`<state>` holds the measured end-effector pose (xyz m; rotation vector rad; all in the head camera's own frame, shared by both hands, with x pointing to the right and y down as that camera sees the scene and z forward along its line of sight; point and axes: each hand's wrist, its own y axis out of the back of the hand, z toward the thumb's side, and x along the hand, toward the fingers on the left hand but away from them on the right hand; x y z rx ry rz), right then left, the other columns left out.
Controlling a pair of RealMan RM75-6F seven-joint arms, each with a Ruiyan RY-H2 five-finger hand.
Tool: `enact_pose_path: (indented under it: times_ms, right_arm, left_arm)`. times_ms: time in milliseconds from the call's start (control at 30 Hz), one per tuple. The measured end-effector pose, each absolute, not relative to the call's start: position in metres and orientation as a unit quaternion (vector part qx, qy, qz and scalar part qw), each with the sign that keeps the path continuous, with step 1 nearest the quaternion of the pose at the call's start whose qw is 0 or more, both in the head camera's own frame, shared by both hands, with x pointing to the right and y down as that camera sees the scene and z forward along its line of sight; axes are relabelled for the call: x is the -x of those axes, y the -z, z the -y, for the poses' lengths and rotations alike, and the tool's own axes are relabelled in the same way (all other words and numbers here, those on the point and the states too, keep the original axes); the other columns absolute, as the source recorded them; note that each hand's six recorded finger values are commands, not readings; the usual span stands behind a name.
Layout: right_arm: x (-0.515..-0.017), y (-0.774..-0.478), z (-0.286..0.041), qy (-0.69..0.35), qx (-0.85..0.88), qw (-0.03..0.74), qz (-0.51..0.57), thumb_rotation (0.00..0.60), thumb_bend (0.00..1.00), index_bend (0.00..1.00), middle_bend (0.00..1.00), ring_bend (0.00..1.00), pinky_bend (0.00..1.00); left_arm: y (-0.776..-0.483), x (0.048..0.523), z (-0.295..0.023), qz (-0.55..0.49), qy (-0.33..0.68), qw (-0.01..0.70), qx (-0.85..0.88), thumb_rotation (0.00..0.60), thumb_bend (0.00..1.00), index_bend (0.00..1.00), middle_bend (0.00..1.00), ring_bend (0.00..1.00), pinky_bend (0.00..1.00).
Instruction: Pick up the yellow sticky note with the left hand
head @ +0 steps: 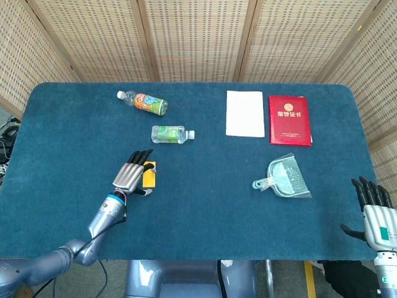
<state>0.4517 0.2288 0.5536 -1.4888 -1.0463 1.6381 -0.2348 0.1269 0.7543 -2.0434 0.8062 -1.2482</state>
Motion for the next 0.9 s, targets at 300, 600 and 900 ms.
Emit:
enact_pose_path:
  times_ms: [300, 600, 900]
  right_arm:
    - [-0.451, -0.555, -0.229, -0.631, 0.573, 0.339, 0.399, 0.6, 0.0, 0.04, 0.0, 0.0, 0.0]
    - [-0.452, -0.555, -0.229, -0.631, 0.573, 0.338, 0.399, 0.6, 0.0, 0.04, 0.0, 0.0, 0.0]
    - [-0.453, -0.555, -0.229, -0.631, 0.574, 0.336, 0.4, 0.6, 0.0, 0.04, 0.0, 0.0, 0.0]
  left_arm:
    - [-0.757, 0.239, -0.125, -0.303, 0.479, 0.301, 0.767, 0.6, 0.16, 0.41, 0.0, 0.0, 0.0]
    - [-0.763, 0.237, -0.126, -0.3, 0.486, 0.304, 0.763, 0.6, 0.15, 0.4, 0.0, 0.0, 0.0]
    - [-0.767, 0.24, -0.119, -0.3, 0.494, 0.31, 0.755, 0.6, 0.16, 0.4, 0.0, 0.0, 0.0]
